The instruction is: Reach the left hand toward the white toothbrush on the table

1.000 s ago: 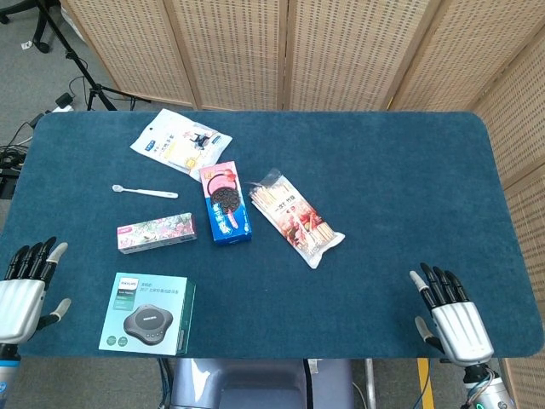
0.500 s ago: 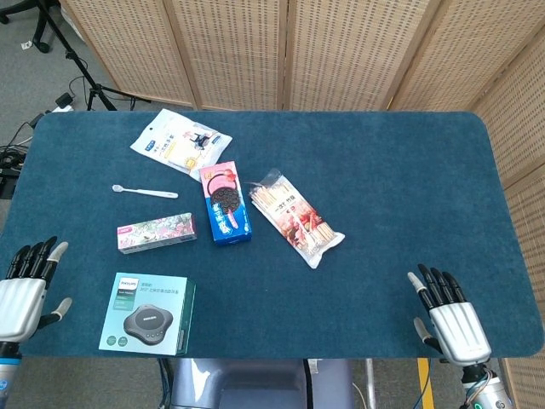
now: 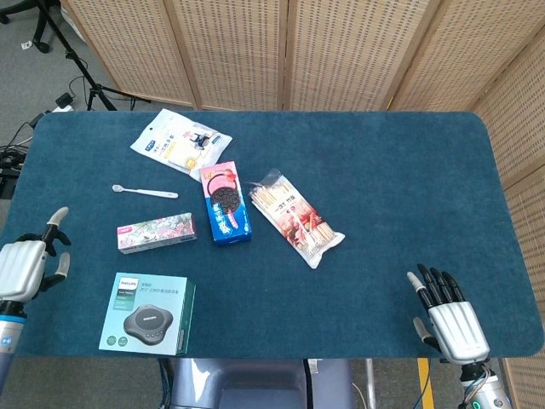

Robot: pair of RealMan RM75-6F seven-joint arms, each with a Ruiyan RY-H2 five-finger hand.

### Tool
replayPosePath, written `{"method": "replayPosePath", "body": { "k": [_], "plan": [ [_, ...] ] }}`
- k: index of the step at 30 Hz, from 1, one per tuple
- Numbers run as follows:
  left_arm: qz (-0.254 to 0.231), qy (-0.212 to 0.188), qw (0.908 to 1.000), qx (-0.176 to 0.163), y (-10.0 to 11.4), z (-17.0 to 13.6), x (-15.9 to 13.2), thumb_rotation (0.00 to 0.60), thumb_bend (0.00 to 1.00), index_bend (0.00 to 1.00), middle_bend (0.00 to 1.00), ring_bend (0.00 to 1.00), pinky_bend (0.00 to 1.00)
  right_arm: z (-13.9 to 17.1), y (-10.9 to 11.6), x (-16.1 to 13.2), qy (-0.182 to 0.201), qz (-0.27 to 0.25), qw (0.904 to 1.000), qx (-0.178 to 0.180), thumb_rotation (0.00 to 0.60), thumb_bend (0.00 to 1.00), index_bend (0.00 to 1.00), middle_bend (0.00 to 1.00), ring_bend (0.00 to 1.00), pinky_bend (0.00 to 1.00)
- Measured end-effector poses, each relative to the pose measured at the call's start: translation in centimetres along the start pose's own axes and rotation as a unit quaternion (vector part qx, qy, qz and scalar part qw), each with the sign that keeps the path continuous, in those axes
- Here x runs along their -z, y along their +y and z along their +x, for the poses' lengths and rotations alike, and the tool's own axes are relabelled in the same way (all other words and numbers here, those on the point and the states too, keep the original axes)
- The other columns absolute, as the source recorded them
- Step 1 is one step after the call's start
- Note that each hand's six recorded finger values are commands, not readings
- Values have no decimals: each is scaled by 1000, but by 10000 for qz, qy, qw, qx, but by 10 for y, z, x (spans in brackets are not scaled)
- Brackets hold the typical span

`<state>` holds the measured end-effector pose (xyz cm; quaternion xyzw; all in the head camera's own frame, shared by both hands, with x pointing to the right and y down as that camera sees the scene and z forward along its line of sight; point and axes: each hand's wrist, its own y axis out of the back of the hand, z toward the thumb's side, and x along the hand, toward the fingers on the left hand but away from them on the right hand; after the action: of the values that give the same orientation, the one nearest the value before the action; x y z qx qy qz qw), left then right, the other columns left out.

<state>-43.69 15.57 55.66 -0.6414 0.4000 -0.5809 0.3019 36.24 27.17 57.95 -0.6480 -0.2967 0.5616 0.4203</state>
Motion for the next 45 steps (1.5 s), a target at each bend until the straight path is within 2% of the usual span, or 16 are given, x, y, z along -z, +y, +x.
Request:
{"method": "replayPosePath", "body": {
  "k": [9, 16, 21, 26, 32, 39, 45],
  "plan": [
    [-252, 196, 9942, 1028, 9, 54, -2, 600, 999, 0, 643, 687, 503, -2, -4, 0, -20, 28, 10000, -53, 600, 466, 0, 0, 0, 85],
    [-257, 339, 9862, 1602, 17, 90, -2, 600, 1000, 0, 654, 717, 538, -5, -9, 1, -36, 57, 9999, -143, 600, 466, 0, 0, 0, 85],
    [-408, 485, 9757, 2098, 17, 114, 0, 600, 1000, 0, 654, 717, 577, -8, -14, 1, -54, 81, 9997, -218, 600, 466, 0, 0, 0, 85],
    [-475, 663, 9724, 2185, 16, 140, 7, 600, 1000, 0, 655, 717, 624, -10, -17, 2, -73, 99, 9996, -266, 600, 466, 0, 0, 0, 85],
    [-565, 859, 9661, 2367, 4, 158, 13, 600, 1000, 0, 655, 717, 634, -11, -19, 3, -104, 103, 9994, -300, 600, 466, 0, 0, 0, 85],
    [-932, 1036, 9458, 2934, -15, 163, 12, 600, 1000, 0, 655, 717, 634, -12, -22, 3, -106, 112, 9993, -337, 600, 466, 0, 0, 0, 85],
    [-918, 1140, 9405, 3067, -23, 173, 16, 600, 1000, 0, 654, 717, 634, -13, -24, 2, -98, 126, 9992, -369, 600, 466, 0, 0, 0, 85]
  ]
}}
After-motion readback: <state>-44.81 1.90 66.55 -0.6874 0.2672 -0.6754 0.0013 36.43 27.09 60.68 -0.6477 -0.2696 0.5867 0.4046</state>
